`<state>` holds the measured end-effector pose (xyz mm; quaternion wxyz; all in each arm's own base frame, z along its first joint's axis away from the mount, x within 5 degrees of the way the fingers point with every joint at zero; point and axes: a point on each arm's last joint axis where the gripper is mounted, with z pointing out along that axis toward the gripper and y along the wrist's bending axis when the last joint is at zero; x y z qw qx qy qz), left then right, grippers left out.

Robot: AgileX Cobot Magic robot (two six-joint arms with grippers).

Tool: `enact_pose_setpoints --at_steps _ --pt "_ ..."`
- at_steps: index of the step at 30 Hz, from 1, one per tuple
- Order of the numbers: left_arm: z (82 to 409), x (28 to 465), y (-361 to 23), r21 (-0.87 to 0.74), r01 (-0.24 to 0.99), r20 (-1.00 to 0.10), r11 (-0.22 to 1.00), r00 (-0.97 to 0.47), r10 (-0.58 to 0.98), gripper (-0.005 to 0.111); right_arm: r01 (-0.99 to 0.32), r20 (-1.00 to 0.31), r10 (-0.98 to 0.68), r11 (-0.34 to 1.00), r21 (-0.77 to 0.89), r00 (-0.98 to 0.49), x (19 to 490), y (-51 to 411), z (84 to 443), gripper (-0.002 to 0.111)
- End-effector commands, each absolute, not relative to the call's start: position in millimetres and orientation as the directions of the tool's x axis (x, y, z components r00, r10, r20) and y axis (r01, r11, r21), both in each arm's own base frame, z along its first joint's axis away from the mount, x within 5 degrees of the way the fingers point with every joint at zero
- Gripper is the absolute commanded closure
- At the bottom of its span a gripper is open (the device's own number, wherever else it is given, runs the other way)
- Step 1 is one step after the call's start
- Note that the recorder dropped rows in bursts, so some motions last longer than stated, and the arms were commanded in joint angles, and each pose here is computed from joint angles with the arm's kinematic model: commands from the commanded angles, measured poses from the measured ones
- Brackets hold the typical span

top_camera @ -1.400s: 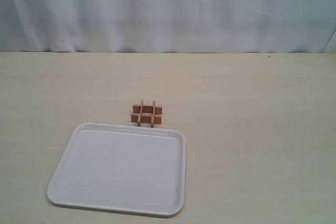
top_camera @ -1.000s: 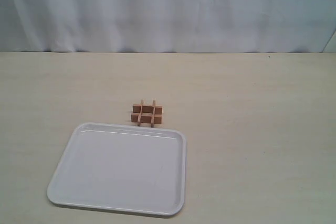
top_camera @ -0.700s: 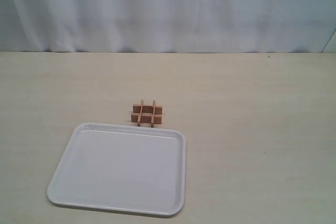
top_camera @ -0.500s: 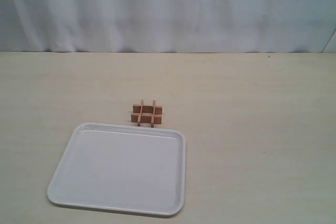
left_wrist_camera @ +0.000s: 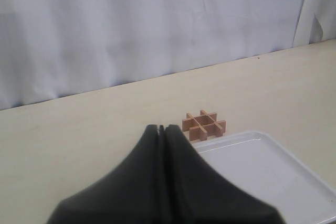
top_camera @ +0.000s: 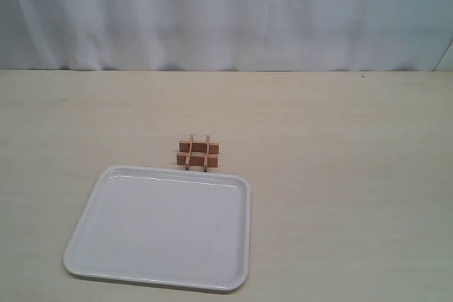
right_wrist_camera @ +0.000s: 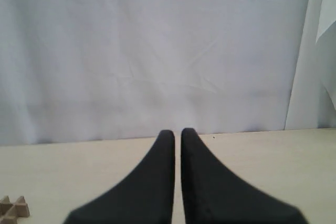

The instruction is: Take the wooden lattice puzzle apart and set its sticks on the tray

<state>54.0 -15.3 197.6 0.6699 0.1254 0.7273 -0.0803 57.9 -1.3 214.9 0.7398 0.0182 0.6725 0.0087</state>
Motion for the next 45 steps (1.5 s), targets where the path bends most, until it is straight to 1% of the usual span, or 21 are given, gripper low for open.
enact_pose_setpoints --at_steps 1,2,7,9,11,14,16,19,24,26,30,36,40,45 --pt "198.0 53.9 -15.6 0.041 0.293 -0.996 0.955 -0.067 0.064 0.107 0.028 -0.935 0.318 0.945 0.326 0.160 57.1 -6.8 219.0 0.104" --pt "198.0 53.9 -15.6 0.041 0.293 -0.996 0.955 -0.067 0.064 0.107 0.018 -0.886 0.434 0.896 0.443 0.166 57.0 -7.8 218.8 0.104" --pt "198.0 53.9 -15.6 0.041 0.293 -0.996 0.955 -0.067 0.064 0.107 -0.001 -0.792 0.585 0.804 0.594 0.173 56.9 -9.0 218.7 0.104" --pt "198.0 53.9 -15.6 0.041 0.293 -0.996 0.955 -0.067 0.064 0.107 -0.006 -0.779 0.604 0.791 0.611 0.168 57.0 -8.6 218.5 0.104" --pt "198.0 53.9 -15.6 0.041 0.293 -0.996 0.955 -0.067 0.064 0.107 -0.007 -0.796 0.582 0.808 0.589 0.166 57.0 -8.1 220.1 0.104" --pt "198.0 53.9 -15.6 0.039 0.294 -0.996 0.955 -0.068 0.061 0.107 -0.033 -0.796 0.578 0.812 0.583 0.178 56.5 -6.7 238.8 0.104" --pt "198.0 53.9 -15.6 0.039 0.294 -0.996 0.955 -0.068 0.061 0.107 -0.042 -0.827 0.533 0.844 0.535 0.178 57.9 -5.2 258.0 0.104" --pt "198.0 53.9 -15.6 0.039 0.294 -0.996 0.955 -0.068 0.061 0.107 -0.040 -0.855 0.502 0.864 0.501 0.129 66.9 -2.5 276.4 0.104" --pt "198.0 53.9 -15.6 0.039 0.294 -0.996 0.955 -0.068 0.061 0.107 -0.038 -0.910 0.415 0.909 0.415 -0.009 96.0 3.5 303.9 0.104" --pt "198.0 53.9 -15.6 0.039 0.294 -0.996 0.955 -0.068 0.061 0.107 -0.047 -0.922 0.376 0.923 0.382 -0.095 113.6 7.1 311.1 0.104" --pt "198.0 53.9 -15.6 0.039 0.294 -0.996 0.955 -0.068 0.061 0.107 -0.074 -0.913 0.310 0.938 0.340 -0.266 150.4 13.9 315.5 0.104" --pt "198.0 53.9 -15.6 0.039 0.294 -0.996 0.955 -0.068 0.061 0.107 -0.114 -0.840 0.230 0.939 0.324 -0.491 209.0 23.1 304.3 0.104" --pt "198.0 53.9 -15.6 0.039 0.294 -0.996 0.955 -0.068 0.061 0.107 -0.165 -0.807 0.153 0.941 0.295 -0.571 244.0 40.3 296.0 0.104" --pt "198.0 53.9 -15.6 0.041 0.293 -0.996 0.955 -0.067 0.063 0.107 -0.230 -0.765 0.050 0.939 0.255 -0.642 284.2 76.9 289.9 0.104"
